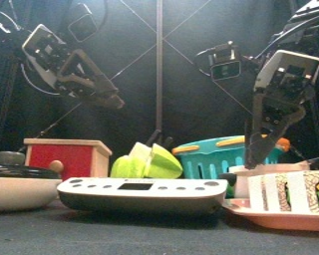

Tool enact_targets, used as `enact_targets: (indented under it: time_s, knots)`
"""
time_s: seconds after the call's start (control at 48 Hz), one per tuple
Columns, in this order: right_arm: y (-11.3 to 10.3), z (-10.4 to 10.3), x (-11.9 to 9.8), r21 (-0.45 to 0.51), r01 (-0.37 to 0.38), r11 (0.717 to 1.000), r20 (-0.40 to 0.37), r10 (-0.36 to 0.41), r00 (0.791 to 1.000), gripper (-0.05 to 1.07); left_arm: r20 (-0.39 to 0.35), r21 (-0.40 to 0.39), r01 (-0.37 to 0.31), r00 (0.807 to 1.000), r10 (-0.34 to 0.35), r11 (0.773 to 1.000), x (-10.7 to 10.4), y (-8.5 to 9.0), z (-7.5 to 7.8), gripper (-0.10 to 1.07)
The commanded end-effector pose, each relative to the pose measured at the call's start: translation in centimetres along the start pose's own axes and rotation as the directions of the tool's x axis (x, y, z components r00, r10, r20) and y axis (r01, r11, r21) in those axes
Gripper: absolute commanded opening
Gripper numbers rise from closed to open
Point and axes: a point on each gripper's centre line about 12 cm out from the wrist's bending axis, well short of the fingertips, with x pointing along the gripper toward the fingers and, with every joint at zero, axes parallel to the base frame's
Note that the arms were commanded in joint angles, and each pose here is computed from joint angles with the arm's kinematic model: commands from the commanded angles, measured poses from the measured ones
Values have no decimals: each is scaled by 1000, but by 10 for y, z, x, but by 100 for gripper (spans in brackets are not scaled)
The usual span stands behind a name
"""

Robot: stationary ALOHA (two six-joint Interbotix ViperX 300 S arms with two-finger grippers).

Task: Grab white sushi roll piece

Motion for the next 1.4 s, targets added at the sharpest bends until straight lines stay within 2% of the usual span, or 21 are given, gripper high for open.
enact_targets:
  time_s: [0.0,0.146,0.938,1.375]
  knots:
    - [5,9,-6,6,-17,1000,27,17,999,84,51,-8,-5,999,5,1000,-5,1,8,82]
    - [5,7,-1,3,-11,1000,13,11,1000,84,70,-10,-9,997,10,1000,-9,2,10,82]
    - [4,1,12,-7,12,1000,-24,-13,1000,83,56,-39,-31,998,34,999,-12,8,3,82]
    - [6,6,13,-7,11,1000,-16,-11,1000,59,51,-42,-38,998,41,998,-13,10,1,82]
